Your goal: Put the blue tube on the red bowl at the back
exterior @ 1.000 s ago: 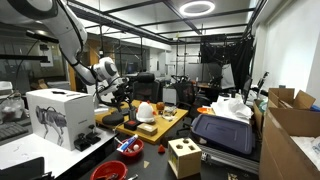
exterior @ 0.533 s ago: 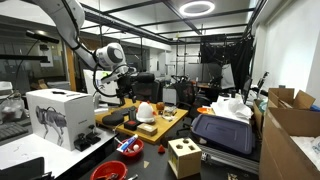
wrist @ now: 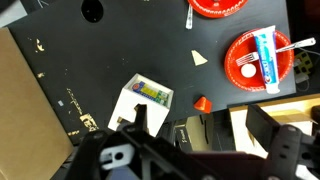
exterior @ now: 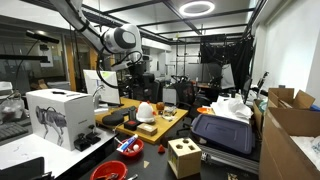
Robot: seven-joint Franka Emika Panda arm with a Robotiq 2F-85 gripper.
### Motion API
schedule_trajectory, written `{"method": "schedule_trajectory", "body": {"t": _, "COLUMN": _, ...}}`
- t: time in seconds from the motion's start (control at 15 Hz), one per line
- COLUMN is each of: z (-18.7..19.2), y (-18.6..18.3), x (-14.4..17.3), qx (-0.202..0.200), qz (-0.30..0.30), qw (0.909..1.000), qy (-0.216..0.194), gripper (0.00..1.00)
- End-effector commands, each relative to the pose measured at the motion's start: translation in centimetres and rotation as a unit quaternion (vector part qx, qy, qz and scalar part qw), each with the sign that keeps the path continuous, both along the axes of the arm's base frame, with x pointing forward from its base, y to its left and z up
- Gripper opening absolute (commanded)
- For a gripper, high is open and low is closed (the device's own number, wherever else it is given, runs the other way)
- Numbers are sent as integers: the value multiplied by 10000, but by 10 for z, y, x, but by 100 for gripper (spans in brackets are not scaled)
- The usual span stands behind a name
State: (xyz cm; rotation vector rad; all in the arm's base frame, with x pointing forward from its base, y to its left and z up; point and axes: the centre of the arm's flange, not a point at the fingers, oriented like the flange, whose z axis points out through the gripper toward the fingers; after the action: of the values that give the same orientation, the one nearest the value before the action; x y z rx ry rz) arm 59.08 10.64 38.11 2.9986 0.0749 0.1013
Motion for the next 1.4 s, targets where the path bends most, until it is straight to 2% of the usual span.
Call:
{"method": "schedule_trajectory", "body": {"t": 0.0, "z": 43, "y": -56, "x": -46, "qx": 462, "qz": -113, "qw": 9986, "qy": 223, "gripper": 100}}
{"method": "schedule_trajectory", "body": {"t": 0.27, "z": 85, "y": -124, "x": -83, "qx": 800, "qz": 58, "qw": 9963, "qy": 312, "gripper": 100}}
{"method": "schedule_trajectory", "body": {"t": 0.6, "z": 120, "y": -212, "x": -124, "qx": 967, "qz": 618, "qw": 9923, "qy": 468, "gripper": 100}}
{"method": "schedule_trajectory", "body": {"t": 0.8, "z": 132, "y": -252, "x": -152, "qx": 1032, "qz": 845, "qw": 9893, "qy": 596, "gripper": 100}}
{"method": "schedule_trajectory", "body": {"t": 1.0, "z": 130, "y": -267, "x": -176, "qx": 976, "qz": 842, "qw": 9890, "qy": 720, "gripper": 100}}
{"method": "schedule_trajectory", "body": {"t": 1.33, "z": 111, "y": -245, "x": -194, "qx": 830, "qz": 847, "qw": 9875, "qy": 1042, "gripper": 100}}
